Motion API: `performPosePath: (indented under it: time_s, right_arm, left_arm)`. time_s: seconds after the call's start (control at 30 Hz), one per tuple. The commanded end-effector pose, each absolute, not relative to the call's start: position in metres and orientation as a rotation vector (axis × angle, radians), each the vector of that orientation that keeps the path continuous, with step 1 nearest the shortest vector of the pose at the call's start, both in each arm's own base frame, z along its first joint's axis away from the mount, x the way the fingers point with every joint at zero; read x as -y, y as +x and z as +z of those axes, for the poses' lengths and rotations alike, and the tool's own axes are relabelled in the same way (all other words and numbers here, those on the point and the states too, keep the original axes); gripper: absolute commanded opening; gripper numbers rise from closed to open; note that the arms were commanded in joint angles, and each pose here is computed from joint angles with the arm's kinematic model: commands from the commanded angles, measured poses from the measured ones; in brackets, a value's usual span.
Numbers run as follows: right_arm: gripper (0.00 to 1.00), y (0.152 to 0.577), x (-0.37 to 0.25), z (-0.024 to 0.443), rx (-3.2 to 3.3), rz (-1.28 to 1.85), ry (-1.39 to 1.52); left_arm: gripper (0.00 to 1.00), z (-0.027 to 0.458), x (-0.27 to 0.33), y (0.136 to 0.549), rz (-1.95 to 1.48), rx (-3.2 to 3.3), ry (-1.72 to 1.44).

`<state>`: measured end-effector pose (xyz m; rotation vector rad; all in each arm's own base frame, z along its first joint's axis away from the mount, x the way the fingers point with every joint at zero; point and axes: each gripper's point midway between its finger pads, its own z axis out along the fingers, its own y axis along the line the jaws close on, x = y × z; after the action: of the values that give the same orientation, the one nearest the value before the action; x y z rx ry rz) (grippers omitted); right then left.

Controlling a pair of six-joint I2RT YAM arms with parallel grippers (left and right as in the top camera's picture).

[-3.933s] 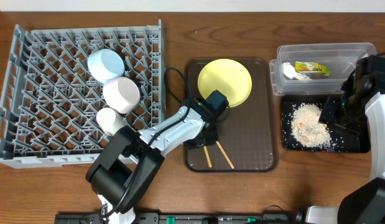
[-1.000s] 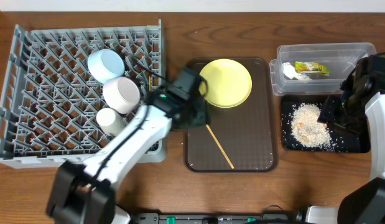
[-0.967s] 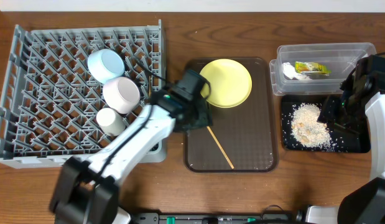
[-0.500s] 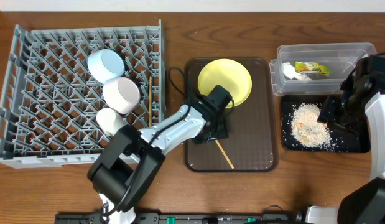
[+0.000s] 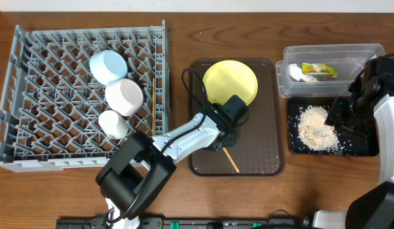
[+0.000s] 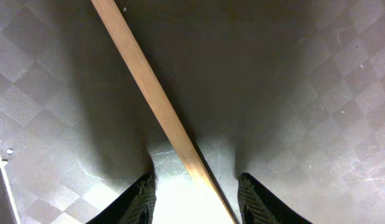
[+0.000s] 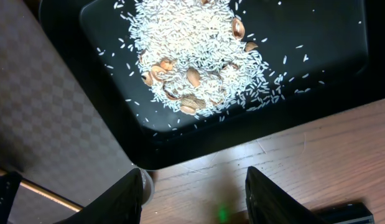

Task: Sort waste into correct bins and load items into the dishwasher rack
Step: 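Carry the chopstick left and lower it into the rack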

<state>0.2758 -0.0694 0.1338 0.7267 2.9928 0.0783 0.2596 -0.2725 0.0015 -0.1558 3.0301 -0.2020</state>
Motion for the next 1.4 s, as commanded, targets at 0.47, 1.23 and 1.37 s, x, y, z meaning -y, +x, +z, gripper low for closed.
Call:
performPosePath:
  time_s: [0.47,1.23,1.37]
  right_arm:
    - [0.51,0.276,0.071,0.141,-2.973,0.086,0.699]
    - [0.51,0.276,0.071,0.141,-2.973,0.085,0.699]
    - [0.51,0.277,0.071,0.141,-2.972,0.086,0.699]
  left_arm:
    - [0.11,-0.022,0.258,0.249,-0.057,-3.075,-0.134]
    - [0.06,0.135,0.184,0.327,-0.247,-2.682,0.116]
    - [0.06,0.157,0.151,0.341,-0.198,-2.604,0.177]
